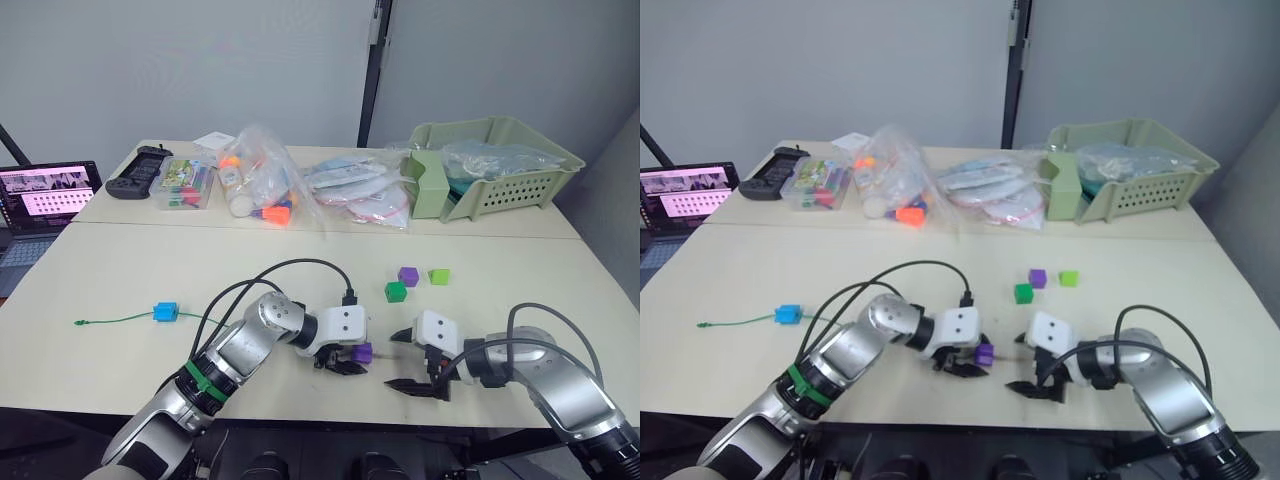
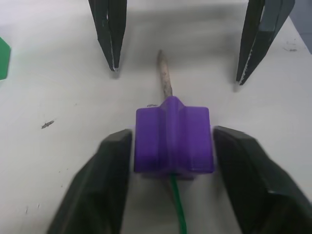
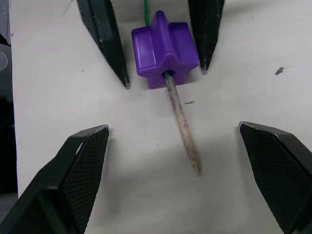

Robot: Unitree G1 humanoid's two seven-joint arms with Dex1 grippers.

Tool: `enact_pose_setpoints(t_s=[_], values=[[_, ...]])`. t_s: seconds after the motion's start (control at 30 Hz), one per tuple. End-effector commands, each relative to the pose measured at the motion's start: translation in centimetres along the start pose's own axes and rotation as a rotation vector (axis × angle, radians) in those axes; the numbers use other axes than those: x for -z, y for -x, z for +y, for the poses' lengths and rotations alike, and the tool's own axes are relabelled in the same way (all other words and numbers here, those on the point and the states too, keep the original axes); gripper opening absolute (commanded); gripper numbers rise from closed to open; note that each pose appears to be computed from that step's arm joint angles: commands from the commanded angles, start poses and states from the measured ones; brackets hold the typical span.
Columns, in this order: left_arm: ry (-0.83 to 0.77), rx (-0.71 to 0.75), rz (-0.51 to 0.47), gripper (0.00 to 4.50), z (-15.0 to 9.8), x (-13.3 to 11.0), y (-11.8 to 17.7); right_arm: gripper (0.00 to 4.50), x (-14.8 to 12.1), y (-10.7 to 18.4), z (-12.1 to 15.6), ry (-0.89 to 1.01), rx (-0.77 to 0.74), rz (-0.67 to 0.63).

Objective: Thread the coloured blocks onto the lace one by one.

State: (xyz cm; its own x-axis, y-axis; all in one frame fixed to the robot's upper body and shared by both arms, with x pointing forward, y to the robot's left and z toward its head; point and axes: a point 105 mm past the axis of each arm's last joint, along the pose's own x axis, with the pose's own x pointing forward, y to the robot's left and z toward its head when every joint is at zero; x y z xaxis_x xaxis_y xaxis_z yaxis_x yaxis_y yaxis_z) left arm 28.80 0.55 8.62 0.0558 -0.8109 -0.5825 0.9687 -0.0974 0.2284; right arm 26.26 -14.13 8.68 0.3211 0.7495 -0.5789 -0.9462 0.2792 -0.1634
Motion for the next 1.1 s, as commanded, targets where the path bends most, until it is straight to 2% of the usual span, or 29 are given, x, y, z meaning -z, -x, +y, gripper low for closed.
enact_pose_setpoints(t_s=[0.03, 0.1, 0.13, 0.23, 0.57, 0.73, 0.87, 1.03, 1.1], values=[[-0.008, 0.012, -0.014, 1.43, -0.1, -0.3, 0.3, 4.50, -0.6, -0.2, -0.4, 0.038, 0.012, -0.012], [-0.013, 0.022, -0.013, 1.37, -0.2, -0.3, 0.4, 4.50, -0.4, -0.5, -0.6, 0.038, 0.011, -0.009], [-0.013, 0.027, -0.013, 1.37, -0.2, -0.3, 0.4, 4.25, -0.4, -0.6, -0.7, 0.038, 0.011, -0.008], [-0.017, 0.028, -0.007, 1.37, -0.1, -0.1, 0.7, 3.38, -0.2, -0.8, -0.9, 0.042, 0.005, -0.008], [-0.016, 0.012, 0.003, 1.37, 0.2, 0.5, 1.4, 0.04, 0.3, -1.1, -0.9, 0.062, -0.015, -0.003], [0.001, -0.008, 0.011, 1.37, 0.4, 1.3, 2.9, 0.00, -0.4, -1.4, -1.1, 0.087, -0.018, -0.020], [0.016, -0.047, 0.031, 1.37, 1.1, 2.5, 5.8, 0.00, -1.3, -1.4, -1.2, 0.111, -0.020, -0.036], [0.034, -0.079, 0.090, 1.37, 1.4, 4.8, 11.3, 0.00, -2.0, -1.2, -1.4, 0.132, -0.014, -0.045], [0.052, -0.097, 0.160, 1.37, 1.4, 7.0, 14.3, 0.00, -2.0, -1.3, -1.3, 0.136, -0.013, -0.043]])
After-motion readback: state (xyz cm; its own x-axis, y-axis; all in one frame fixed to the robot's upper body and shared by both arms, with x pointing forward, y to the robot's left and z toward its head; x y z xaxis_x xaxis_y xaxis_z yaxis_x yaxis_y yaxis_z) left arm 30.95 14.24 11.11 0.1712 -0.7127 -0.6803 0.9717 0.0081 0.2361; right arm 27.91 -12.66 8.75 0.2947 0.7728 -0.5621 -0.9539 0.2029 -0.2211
